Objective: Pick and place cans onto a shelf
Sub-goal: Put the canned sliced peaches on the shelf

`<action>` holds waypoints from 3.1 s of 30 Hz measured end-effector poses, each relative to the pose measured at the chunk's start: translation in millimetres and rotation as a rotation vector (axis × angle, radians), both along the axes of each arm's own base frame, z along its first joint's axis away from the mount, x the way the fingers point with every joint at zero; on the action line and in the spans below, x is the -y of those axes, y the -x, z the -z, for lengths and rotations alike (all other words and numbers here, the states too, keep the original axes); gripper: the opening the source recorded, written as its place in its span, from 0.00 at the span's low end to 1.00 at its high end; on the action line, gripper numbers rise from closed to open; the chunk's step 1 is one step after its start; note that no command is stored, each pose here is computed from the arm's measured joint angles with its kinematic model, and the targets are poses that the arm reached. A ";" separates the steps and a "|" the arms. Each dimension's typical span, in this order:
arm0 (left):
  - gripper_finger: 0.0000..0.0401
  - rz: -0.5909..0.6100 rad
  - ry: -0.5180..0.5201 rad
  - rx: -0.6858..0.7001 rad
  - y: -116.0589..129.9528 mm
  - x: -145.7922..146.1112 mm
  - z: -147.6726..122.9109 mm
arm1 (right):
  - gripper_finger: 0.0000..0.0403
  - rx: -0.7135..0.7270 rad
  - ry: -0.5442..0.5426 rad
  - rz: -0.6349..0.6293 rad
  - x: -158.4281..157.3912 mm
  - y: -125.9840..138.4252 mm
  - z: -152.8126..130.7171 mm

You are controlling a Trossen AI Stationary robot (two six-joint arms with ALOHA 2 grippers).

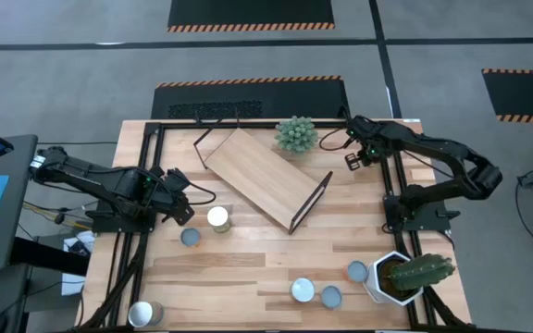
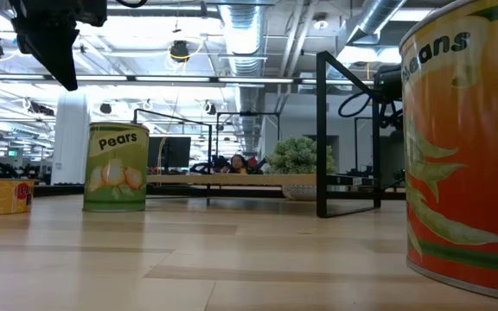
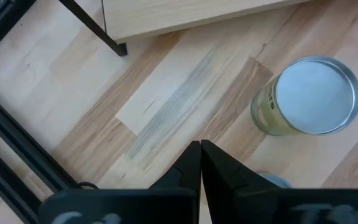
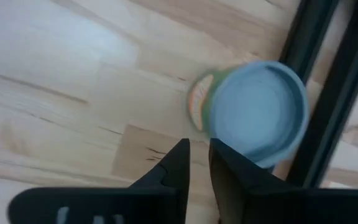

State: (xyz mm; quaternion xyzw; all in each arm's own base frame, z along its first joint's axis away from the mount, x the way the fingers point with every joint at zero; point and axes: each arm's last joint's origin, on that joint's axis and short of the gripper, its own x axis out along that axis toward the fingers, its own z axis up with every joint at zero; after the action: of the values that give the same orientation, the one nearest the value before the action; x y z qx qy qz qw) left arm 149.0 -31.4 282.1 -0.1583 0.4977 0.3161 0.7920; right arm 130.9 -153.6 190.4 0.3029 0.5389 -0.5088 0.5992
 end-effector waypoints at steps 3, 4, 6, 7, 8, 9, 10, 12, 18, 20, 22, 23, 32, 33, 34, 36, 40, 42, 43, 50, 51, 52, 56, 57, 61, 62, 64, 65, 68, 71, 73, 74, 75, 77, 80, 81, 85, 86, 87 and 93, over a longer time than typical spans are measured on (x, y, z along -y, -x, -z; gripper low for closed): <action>0.00 0.000 -0.003 -0.010 1.0 -0.3 0.2 | 0.29 0.021 0.011 -0.002 1.8 -2.2 0.2; 0.00 0.000 -0.005 -0.014 1.4 -0.4 0.2 | 0.31 0.023 0.013 -0.002 2.1 -2.5 -0.7; 0.00 0.001 -0.008 -0.023 2.2 -0.7 0.4 | 0.36 0.026 0.017 -0.003 2.7 -3.3 -2.5; 0.00 0.001 -0.009 -0.027 2.5 -0.8 0.5 | 0.38 0.024 0.020 -0.003 2.9 -3.3 -2.7; 0.00 0.001 -0.010 -0.028 2.7 -0.8 0.5 | 0.40 0.022 0.022 -0.002 3.0 -3.2 -2.7; 0.00 0.001 -0.010 -0.027 2.6 -0.8 0.5 | 0.43 0.019 0.020 0.000 3.0 -2.7 -2.6; 0.00 0.000 -0.011 -0.027 2.6 -0.9 0.5 | 0.44 0.016 0.018 0.001 3.0 -2.4 -2.5; 0.00 0.000 -0.011 -0.027 2.6 -0.9 0.4 | 0.48 0.011 0.007 0.001 3.2 -2.5 0.2; 0.00 0.000 -0.011 -0.026 2.4 -0.9 0.4 | 0.51 -0.039 -0.036 0.027 7.8 -6.3 15.0; 0.00 0.000 -0.011 -0.025 2.4 -0.8 0.4 | 0.50 -0.058 -0.038 0.037 9.7 -7.6 18.5; 0.00 -0.001 -0.010 -0.024 2.3 -0.8 0.4 | 0.47 -0.073 -0.043 0.038 10.8 -8.3 20.9; 0.00 -0.001 -0.010 -0.024 2.3 -0.8 0.4 | 0.45 -0.079 -0.043 0.038 11.0 -8.6 21.6; 0.00 -0.002 -0.015 -0.022 2.2 -0.9 0.3 | 0.06 -0.050 -0.038 0.019 4.6 -5.6 12.9; 0.00 -0.003 -0.020 -0.021 2.2 -1.1 0.2 | 0.04 -0.036 -0.044 0.008 2.7 -5.2 10.2; 0.00 -0.005 -0.027 -0.018 2.2 -1.3 0.1 | 0.03 -0.031 -0.052 -0.001 0.1 -4.4 6.6; 0.00 -0.008 -0.039 -0.015 2.1 -1.6 0.0 | 0.03 -0.015 -0.033 -0.013 -4.0 -5.2 -7.5; 0.00 -0.011 -0.053 -0.011 2.0 -2.0 -0.2 | 0.02 0.042 0.041 -0.050 -16.2 -7.1 -49.3; 0.00 -0.011 -0.053 -0.010 2.0 -2.0 -0.2 | 0.01 0.123 0.107 -0.058 -23.7 -9.4 -76.1; 0.00 -0.011 -0.054 -0.010 2.0 -2.0 -0.2 | 0.01 0.173 0.146 -0.068 -27.4 -11.0 -88.5; 0.00 -0.020 -0.081 0.010 0.9 -2.6 -0.9 | 0.01 0.636 0.402 -0.242 -45.4 -38.9 -153.9; 0.00 -0.021 -0.087 0.012 0.8 -2.7 -1.0 | 0.01 0.687 0.420 -0.268 -46.4 -45.4 -158.3; 0.00 -0.023 -0.093 0.014 0.8 -2.9 -1.1 | 0.01 0.734 0.440 -0.298 -47.0 -52.7 -162.2; 0.00 -0.025 -0.104 0.017 0.8 -3.2 -1.2 | 0.01 0.821 0.431 -0.417 -47.5 -85.8 -163.4; 0.00 -0.025 -0.105 0.017 0.8 -3.2 -1.3 | 0.01 0.823 0.413 -0.440 -46.8 -94.6 -162.1; 0.00 -0.025 -0.106 0.017 0.8 -3.2 -1.3 | 0.01 0.800 0.339 -0.553 -43.7 -131.3 -157.3; 0.00 -0.026 -0.108 0.018 0.7 -3.3 -1.4 | 0.01 0.785 0.319 -0.583 -43.0 -140.6 -155.7; 0.00 -0.027 -0.115 0.020 0.7 -3.4 -1.4 | 0.01 0.742 0.288 -0.631 -41.0 -158.4 -154.0; 0.00 -0.027 -0.116 0.020 0.7 -3.5 -1.4 | 0.01 0.711 0.270 -0.655 -40.4 -165.7 -153.9; 0.00 -0.027 -0.117 0.020 0.8 -3.5 -1.5 | 0.01 0.608 0.211 -0.716 -38.4 -184.1 -153.7; 0.00 -0.019 -0.122 0.017 0.8 -3.6 -1.5 | 0.01 0.502 0.155 -0.780 -39.1 -200.1 -149.4; 0.00 -0.019 -0.131 0.018 0.7 -3.8 -1.7 | 0.01 0.458 0.131 -0.824 -41.9 -210.9 -145.9; 0.00 -0.018 -0.136 0.018 0.7 -3.9 -1.7 | 0.01 0.441 0.120 -0.846 -44.0 -216.6 -143.1; 0.00 -0.017 -0.137 0.018 0.7 -3.9 -1.8 | 0.01 0.425 0.103 -0.863 -46.0 -220.9 -140.0; 0.00 -0.017 -0.137 0.018 0.7 -3.9 -1.8 | 0.01 0.392 0.064 -0.889 -51.2 -231.1 -129.1; 0.00 -0.017 -0.137 0.018 0.6 -3.9 -1.7 | 0.01 0.362 0.015 -0.907 -55.3 -241.9 -112.3; 0.00 -0.017 -0.137 0.018 0.6 -3.9 -1.7 | 0.01 0.354 0.008 -0.911 -56.1 -245.4 -107.6; 0.00 -0.017 -0.136 0.019 0.6 -3.8 -1.7 | 0.01 0.293 -0.045 -0.903 -54.8 -252.6 -87.1; 0.00 -0.017 -0.136 0.018 0.6 -3.8 -1.7 | 0.01 0.284 -0.053 -0.901 -54.3 -254.6 -82.7; 0.00 -0.017 -0.136 0.018 0.6 -3.8 -1.7 | 0.01 0.269 -0.066 -0.899 -54.1 -255.5 -78.4; 0.00 -0.017 -0.132 0.025 0.0 -3.6 -1.8 | 0.02 0.232 -0.098 -0.915 -61.2 -261.3 -65.5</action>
State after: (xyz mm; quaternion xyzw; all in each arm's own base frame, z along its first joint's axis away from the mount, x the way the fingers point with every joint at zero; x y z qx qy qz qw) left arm 149.1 -27.8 283.9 -0.1137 0.4646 0.3528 0.8042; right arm 392.2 -92.4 255.9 0.1171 0.5699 -0.1293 0.8030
